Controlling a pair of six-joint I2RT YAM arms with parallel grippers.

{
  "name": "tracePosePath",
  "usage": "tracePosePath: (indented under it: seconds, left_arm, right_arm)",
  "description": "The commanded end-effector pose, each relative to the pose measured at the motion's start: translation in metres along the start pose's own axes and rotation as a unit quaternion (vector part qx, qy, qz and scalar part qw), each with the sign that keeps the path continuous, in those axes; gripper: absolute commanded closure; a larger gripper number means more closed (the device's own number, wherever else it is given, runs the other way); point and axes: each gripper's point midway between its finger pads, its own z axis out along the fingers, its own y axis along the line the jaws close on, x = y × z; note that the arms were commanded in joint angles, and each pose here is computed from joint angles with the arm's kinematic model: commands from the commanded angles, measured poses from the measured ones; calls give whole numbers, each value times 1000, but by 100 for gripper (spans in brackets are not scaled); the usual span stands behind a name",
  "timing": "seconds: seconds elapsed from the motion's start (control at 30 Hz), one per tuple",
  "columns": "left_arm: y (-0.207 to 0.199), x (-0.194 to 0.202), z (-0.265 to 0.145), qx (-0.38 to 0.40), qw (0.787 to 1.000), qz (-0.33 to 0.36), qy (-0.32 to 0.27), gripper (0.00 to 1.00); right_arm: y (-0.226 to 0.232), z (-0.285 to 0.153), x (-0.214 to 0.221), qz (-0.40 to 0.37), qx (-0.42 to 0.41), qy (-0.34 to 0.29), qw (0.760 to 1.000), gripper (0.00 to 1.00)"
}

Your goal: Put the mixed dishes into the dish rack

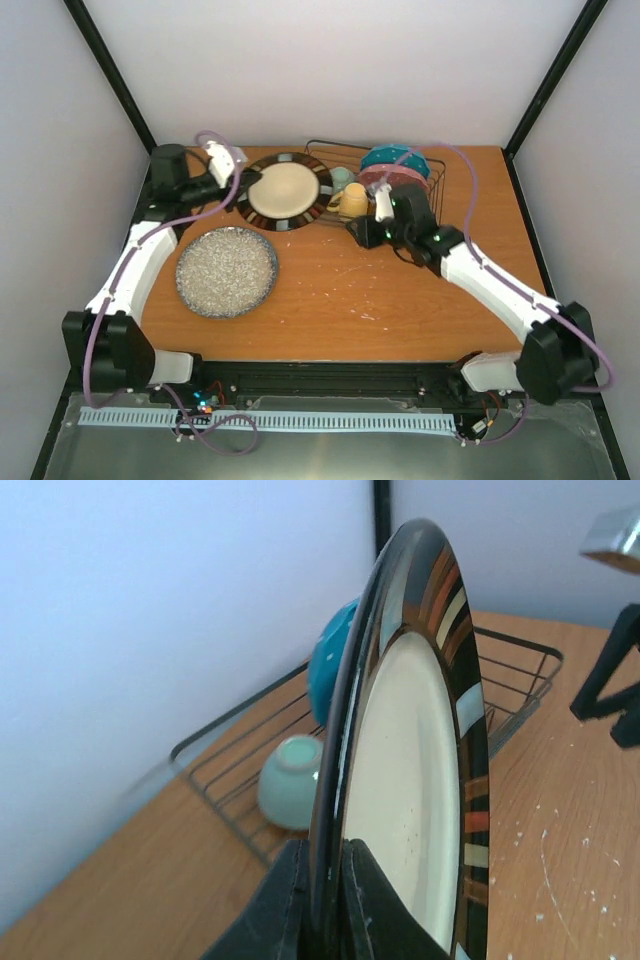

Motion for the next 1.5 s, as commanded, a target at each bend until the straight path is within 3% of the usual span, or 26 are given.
tracePosePath:
  seconds: [0.0, 0.23, 0.43, 0.7, 1.07, 1.47]
  left_arm:
    - [-8, -83, 38, -20, 987, 134, -91, 99]
    - [-27, -142, 119, -33, 958, 247, -142, 99]
    - [-47, -187, 175, -1, 924, 333, -185, 99]
    - [-72, -171, 227, 69, 887, 411, -199, 99]
    - [-114, -137, 251, 147, 886, 409, -161, 99]
    - [-116, -97, 281, 134, 879, 442, -117, 99]
  right_arm:
    - [-45, -25, 18, 48, 111, -79, 989, 53]
    - [-60, -67, 47, 70, 141, -160, 974, 54]
    - [-70, -86, 70, 61, 154, -199, 966, 55]
    - [-84, -93, 92, 82, 169, -223, 957, 55]
    - [-103, -98, 100, 104, 194, -231, 948, 55]
    - [-111, -100, 104, 111, 205, -232, 944, 55]
